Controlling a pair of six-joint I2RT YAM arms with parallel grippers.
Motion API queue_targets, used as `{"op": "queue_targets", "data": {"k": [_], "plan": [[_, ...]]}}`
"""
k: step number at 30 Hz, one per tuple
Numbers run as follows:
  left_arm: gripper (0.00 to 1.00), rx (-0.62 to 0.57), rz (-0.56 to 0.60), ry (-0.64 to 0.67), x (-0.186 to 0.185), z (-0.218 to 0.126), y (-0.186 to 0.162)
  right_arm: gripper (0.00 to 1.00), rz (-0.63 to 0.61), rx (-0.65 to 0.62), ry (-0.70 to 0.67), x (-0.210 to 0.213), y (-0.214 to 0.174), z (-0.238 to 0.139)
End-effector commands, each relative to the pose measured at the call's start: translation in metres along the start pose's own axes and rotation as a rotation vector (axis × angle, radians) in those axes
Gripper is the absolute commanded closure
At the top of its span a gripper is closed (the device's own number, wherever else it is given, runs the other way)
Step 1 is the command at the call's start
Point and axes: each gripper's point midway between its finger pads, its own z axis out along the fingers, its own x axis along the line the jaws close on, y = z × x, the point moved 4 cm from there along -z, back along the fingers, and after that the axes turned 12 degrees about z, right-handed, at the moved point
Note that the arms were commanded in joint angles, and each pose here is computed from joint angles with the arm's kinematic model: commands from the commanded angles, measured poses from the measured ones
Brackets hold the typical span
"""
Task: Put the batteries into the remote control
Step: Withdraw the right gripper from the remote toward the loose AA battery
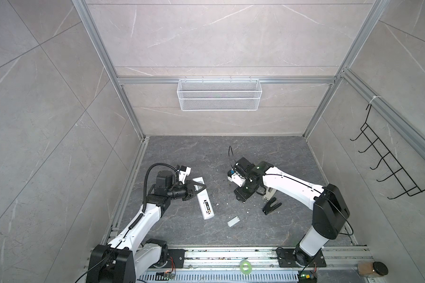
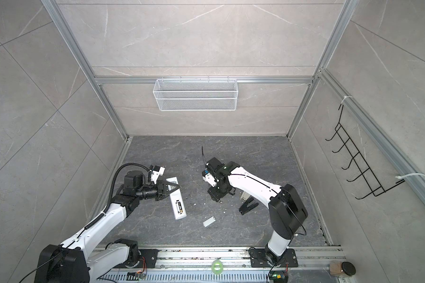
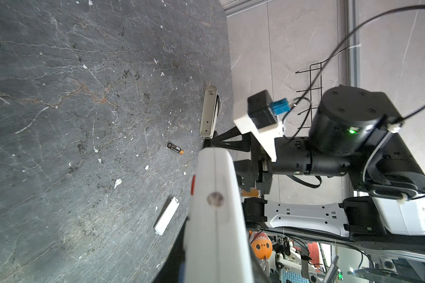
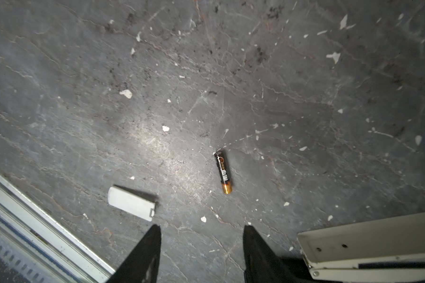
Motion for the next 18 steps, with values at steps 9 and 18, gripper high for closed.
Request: {"op": "queue_targets", "data": {"k": [9, 18], "plan": [[1.0, -0.024, 0.009, -0.054, -0.002, 0.003, 0.003, 0.44, 0.042, 0.13, 0.029, -0.011, -0.007, 0.038], [1.0, -0.024, -0.003, -0.051, -0.001, 0.003, 0.001, 0.48, 0.061, 0.194, 0.008, -0.017, -0.014, 0.054]]}}
